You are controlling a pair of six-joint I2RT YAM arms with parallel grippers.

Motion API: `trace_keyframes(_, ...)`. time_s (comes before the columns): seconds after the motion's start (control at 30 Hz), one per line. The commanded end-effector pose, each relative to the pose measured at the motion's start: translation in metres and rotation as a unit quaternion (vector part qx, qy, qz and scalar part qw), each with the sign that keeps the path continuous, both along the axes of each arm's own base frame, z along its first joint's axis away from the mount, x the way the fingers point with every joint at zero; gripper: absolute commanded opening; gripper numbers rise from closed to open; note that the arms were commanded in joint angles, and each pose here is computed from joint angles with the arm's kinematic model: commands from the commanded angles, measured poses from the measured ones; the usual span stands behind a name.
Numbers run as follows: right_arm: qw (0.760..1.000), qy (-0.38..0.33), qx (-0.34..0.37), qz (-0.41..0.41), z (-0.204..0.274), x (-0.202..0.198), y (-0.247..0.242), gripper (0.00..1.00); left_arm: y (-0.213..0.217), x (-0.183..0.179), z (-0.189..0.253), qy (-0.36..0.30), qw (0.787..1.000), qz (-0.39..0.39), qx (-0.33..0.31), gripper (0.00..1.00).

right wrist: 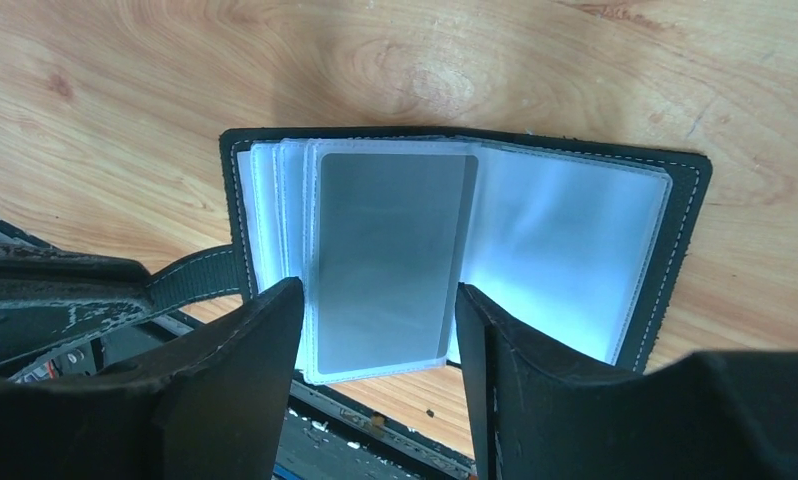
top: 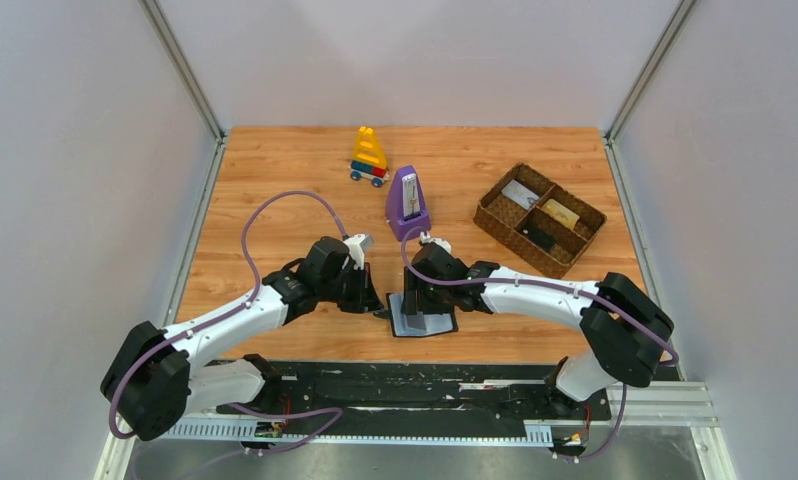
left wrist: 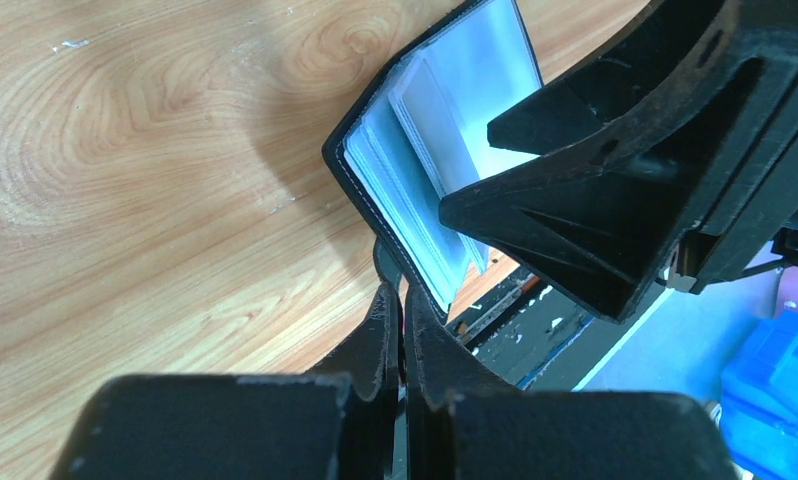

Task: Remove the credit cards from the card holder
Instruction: Remove the credit card from the card holder.

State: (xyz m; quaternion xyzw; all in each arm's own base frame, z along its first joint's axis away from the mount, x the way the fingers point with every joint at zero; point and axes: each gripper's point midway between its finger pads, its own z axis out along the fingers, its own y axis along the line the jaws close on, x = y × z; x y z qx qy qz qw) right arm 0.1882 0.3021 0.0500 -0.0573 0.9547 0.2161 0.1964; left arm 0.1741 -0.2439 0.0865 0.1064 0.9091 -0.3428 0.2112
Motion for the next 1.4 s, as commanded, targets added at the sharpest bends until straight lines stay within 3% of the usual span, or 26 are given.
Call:
trace_keyframes(0.0, 0.999, -0.031, 0.015, 0.003, 0.020, 0.006, 0.002, 0.58, -0.003, 0.003, 0.007, -0.020, 1.000, -0.009, -0.004, 0.00)
trace_keyframes(0.3, 0.999, -0.016, 0.039, 0.032, 0.018, -0.002, 0.014, 0.51, -0.003, 0.004, 0.008, -0.022, 1.000, -0.009, -0.005, 0.00)
trace_keyframes(0.5, 0.998, -0.008, 0.050, 0.037, 0.019, -0.003, 0.021, 0.60, -0.003, 0.003, 0.009, -0.021, 1.000, -0.010, -0.007, 0.00)
trace_keyframes(1.37, 0.999, 0.015, 0.028, 0.031, -0.003, -0.006, 0.018, 0.59, -0.004, 0.003, 0.012, -0.024, 1.000, -0.013, -0.008, 0.00)
